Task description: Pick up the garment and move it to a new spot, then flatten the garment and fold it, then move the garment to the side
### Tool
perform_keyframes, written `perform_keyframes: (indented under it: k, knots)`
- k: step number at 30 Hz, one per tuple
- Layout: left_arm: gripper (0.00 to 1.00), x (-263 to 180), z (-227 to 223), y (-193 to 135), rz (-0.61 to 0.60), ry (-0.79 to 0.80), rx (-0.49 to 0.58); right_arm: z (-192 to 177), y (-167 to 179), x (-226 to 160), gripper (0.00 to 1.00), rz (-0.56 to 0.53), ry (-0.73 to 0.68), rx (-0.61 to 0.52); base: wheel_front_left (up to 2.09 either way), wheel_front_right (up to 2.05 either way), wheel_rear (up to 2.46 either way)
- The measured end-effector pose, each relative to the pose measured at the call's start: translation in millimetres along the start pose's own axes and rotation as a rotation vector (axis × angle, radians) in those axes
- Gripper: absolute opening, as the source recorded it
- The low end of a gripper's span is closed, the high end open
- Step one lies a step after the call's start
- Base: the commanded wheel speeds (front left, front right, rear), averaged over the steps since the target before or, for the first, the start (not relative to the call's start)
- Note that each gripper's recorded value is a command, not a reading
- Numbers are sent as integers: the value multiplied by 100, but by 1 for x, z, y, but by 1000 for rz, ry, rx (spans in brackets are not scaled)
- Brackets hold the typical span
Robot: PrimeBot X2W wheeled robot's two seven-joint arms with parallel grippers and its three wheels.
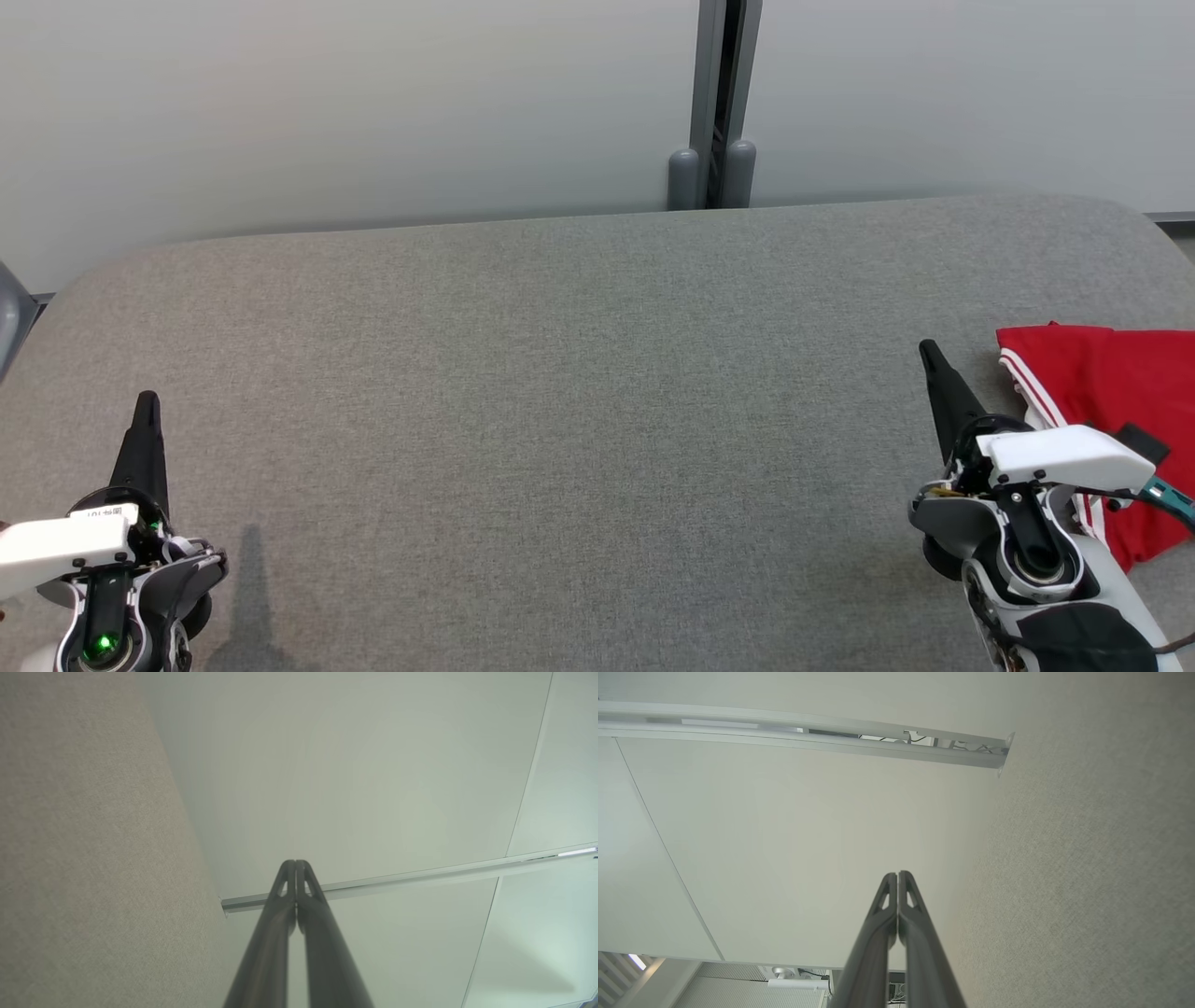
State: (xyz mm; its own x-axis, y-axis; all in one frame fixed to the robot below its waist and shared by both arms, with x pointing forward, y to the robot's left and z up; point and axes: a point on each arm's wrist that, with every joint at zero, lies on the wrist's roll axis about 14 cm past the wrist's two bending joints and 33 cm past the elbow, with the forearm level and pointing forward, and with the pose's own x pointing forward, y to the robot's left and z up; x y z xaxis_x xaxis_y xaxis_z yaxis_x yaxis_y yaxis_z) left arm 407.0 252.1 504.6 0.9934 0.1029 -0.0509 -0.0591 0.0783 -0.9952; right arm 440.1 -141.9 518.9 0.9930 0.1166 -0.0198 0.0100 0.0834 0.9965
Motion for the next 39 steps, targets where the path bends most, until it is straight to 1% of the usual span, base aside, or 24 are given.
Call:
perform_keyframes:
  k: [7, 13, 39]
  knots:
    - [0, 1, 2, -2, -17, -10, -59, -1, 0, 4, 0, -3, 1, 55, 0, 0, 0]
    - [0, 2, 4, -3, -29, -17, -89, -2, 2, 7, 0, -2, 1, 85, 0, 0, 0]
    - [0, 2, 4, -3, -28, -16, -92, -2, 2, 7, 0, -1, 2, 87, 0, 0, 0]
